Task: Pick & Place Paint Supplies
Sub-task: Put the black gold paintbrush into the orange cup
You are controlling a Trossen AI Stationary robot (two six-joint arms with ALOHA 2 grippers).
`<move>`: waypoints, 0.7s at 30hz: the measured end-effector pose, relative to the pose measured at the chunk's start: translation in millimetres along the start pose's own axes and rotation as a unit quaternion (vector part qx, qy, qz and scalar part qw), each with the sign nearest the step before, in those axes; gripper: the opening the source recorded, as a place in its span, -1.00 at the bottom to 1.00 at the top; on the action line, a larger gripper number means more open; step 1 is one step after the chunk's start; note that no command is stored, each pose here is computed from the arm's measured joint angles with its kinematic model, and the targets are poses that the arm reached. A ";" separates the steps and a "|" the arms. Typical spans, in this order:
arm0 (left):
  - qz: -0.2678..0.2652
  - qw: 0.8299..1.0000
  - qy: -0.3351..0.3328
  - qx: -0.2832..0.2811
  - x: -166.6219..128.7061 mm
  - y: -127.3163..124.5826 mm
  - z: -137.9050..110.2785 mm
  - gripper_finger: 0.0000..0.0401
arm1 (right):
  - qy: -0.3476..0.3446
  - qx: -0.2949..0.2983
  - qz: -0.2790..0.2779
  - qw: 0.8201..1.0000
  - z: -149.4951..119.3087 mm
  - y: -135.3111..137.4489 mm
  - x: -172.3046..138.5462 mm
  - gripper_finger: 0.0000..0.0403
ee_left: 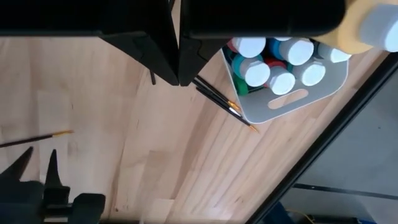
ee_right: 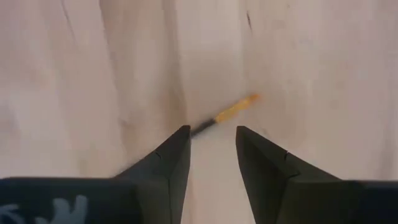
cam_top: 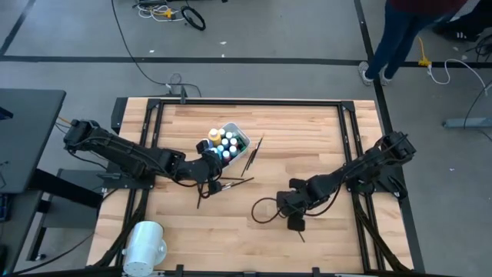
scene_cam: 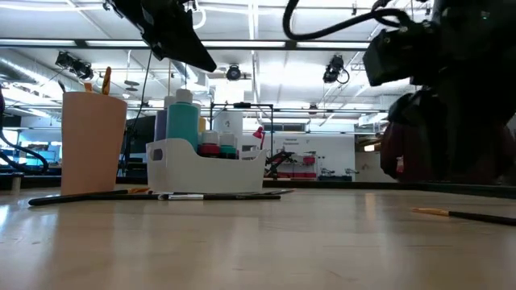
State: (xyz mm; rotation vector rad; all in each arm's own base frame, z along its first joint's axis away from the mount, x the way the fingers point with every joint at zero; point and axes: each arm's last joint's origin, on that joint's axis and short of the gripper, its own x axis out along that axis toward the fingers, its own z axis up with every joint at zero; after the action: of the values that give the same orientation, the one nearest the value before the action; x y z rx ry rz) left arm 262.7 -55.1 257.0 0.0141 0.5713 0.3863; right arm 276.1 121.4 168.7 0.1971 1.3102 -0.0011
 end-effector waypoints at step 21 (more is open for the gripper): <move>-0.002 0.996 -0.027 0.080 -0.2 -1.3 6.0 -0.95 | 0.051 0.089 -0.003 0.995 10.1 -24.5 25.4 -0.35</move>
State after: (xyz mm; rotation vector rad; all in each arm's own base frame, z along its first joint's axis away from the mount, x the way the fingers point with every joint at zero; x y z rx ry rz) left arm 266.2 -55.8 262.1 0.1760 0.5473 0.3342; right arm 289.6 98.7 143.3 0.3490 1.4137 -0.1135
